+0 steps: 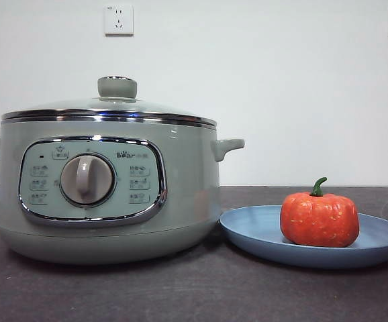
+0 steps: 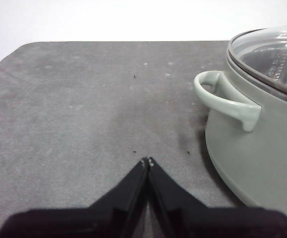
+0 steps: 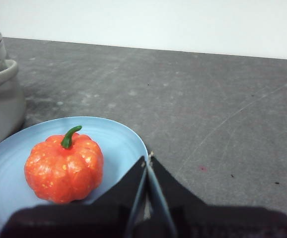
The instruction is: Take the pumpkin out from the steamer,put the pumpkin in the blue plate,close the lid
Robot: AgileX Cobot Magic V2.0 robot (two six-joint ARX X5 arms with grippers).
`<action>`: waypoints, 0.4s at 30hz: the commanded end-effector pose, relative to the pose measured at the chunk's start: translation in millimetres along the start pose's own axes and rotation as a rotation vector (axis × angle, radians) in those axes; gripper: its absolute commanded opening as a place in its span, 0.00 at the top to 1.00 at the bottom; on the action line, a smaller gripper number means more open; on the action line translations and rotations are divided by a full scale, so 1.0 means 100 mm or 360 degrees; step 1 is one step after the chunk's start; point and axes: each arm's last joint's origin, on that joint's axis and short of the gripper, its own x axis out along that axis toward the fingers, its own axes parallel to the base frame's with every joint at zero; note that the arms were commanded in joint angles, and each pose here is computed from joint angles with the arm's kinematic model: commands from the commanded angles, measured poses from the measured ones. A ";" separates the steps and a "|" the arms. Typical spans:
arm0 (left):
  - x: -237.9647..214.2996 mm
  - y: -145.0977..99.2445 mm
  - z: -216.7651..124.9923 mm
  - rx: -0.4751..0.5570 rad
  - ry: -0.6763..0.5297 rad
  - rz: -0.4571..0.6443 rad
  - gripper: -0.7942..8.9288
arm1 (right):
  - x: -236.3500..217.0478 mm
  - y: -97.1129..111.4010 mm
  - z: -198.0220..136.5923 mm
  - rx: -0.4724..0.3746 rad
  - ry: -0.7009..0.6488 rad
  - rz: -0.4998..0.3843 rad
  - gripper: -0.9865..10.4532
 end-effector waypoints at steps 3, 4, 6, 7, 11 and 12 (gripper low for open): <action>0.02 0.00 -0.05 -0.0016 0.0018 0.0005 0.92 | 0.01 0.00 -0.04 0.0095 0.0013 -0.0011 0.91; 0.02 0.00 -0.05 -0.0016 0.0018 0.0005 0.92 | 0.01 0.00 -0.04 0.0095 0.0014 -0.0024 0.91; 0.02 0.00 -0.05 -0.0016 0.0018 0.0005 0.92 | 0.01 0.00 -0.04 0.0095 0.0014 -0.0025 0.91; 0.02 0.00 -0.05 -0.0016 0.0018 0.0006 0.92 | 0.01 0.00 -0.04 0.0095 0.0014 -0.0023 0.91; 0.02 0.00 -0.05 -0.0016 0.0018 0.0006 0.92 | 0.01 0.00 -0.04 0.0095 0.0014 -0.0022 0.91; 0.02 0.00 -0.05 -0.0016 0.0018 0.0005 0.92 | 0.01 0.00 -0.04 0.0095 0.0014 -0.0022 0.91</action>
